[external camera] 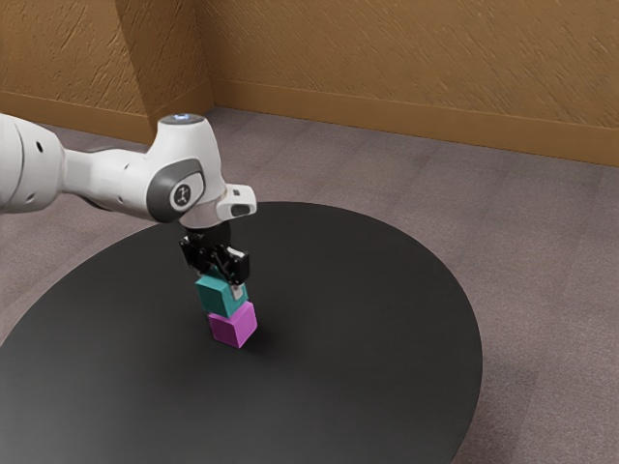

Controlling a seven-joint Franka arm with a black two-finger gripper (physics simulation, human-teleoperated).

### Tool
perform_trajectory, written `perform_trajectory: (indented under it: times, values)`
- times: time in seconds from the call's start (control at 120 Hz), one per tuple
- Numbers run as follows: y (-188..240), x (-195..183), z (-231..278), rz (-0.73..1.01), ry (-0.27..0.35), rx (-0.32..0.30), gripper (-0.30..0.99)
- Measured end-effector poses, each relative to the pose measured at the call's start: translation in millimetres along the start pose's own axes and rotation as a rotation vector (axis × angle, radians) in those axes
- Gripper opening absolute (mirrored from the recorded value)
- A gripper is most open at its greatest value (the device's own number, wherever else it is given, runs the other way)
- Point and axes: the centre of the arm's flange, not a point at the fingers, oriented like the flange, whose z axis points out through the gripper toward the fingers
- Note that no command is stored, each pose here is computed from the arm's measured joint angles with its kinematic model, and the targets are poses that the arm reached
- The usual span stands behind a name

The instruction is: Pick up the blue block with one arm, and put the blue block on the pink block with one arm

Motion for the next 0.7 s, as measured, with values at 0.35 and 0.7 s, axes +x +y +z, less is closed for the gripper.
perform_trajectory:
  times: [0.35,0.7]
  values:
    - [-1.0,2.1,5.6,0.007,0.003,-0.001,0.42]
    - [0.2,1.8,-1.4,0.016,0.014,-0.003,0.58]
